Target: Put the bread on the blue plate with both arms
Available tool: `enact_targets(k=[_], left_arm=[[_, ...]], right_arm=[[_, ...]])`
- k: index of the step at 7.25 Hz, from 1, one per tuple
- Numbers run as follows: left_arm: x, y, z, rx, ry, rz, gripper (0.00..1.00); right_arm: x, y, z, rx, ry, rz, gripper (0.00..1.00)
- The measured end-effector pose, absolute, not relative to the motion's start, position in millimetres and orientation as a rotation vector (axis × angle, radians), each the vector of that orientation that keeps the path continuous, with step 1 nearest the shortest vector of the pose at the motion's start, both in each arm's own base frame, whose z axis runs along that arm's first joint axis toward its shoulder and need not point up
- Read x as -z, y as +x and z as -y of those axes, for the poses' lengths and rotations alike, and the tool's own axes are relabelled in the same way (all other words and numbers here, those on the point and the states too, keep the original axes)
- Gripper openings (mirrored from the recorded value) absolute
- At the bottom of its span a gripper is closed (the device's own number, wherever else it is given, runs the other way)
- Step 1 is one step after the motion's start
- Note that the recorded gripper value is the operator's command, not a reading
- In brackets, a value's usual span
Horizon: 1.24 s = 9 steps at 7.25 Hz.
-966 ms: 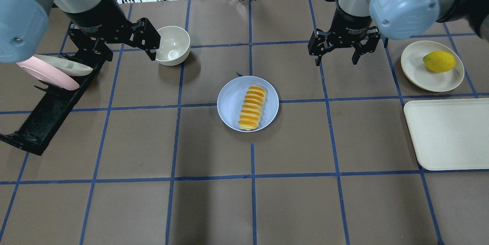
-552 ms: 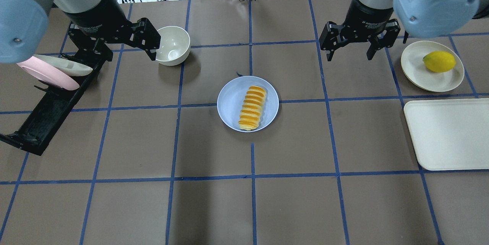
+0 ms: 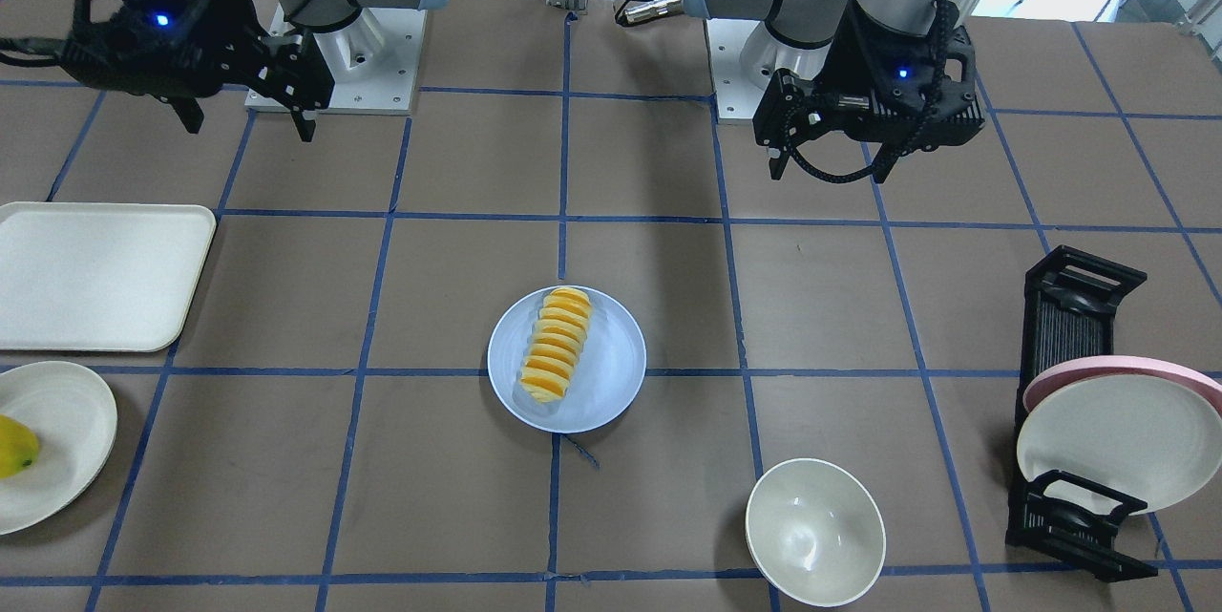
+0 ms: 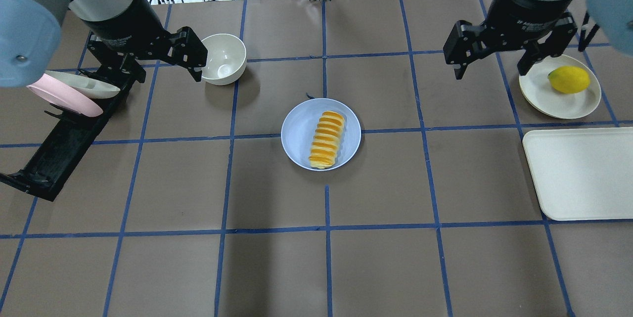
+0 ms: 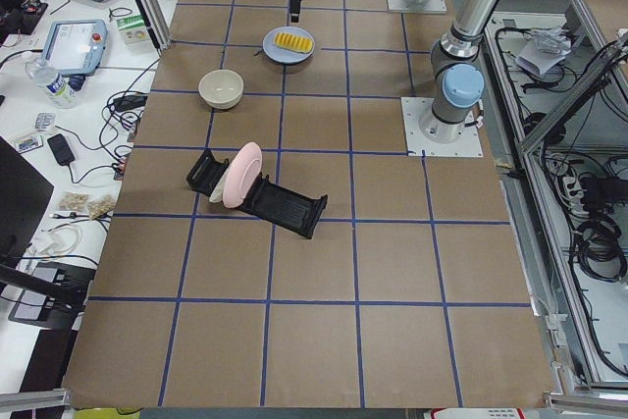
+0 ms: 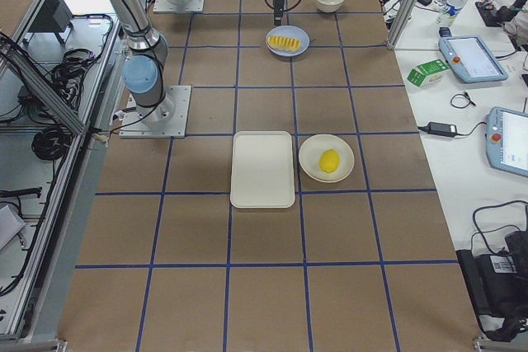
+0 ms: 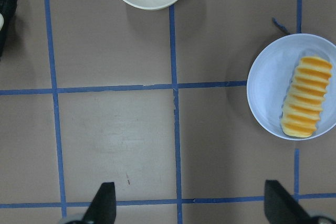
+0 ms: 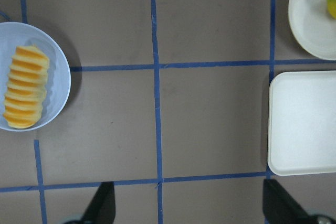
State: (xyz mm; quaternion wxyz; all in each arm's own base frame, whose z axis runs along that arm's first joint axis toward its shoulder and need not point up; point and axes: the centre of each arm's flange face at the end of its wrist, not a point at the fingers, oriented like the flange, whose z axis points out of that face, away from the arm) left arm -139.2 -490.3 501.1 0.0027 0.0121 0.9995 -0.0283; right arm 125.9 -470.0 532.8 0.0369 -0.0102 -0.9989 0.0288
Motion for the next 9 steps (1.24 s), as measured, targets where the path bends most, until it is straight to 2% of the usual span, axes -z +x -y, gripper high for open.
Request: enact_targets(k=[3, 6, 9], left_arm=[[-501.0, -135.7, 490.7, 0.088, 0.034, -3.131, 1.00], [-500.7, -135.0, 490.1, 0.084, 0.023, -3.131, 1.00], [-500.0, -136.0, 490.0, 0.083, 0.023, -3.131, 1.00]], right_arm=[[-520.2, 138.0, 502.6, -0.102, 0.029, 3.106, 1.00], [-533.6, 142.0, 506.3, -0.156, 0.048, 3.106, 1.00], [-520.4, 144.0, 515.0, -0.112, 0.063, 3.129, 1.00]])
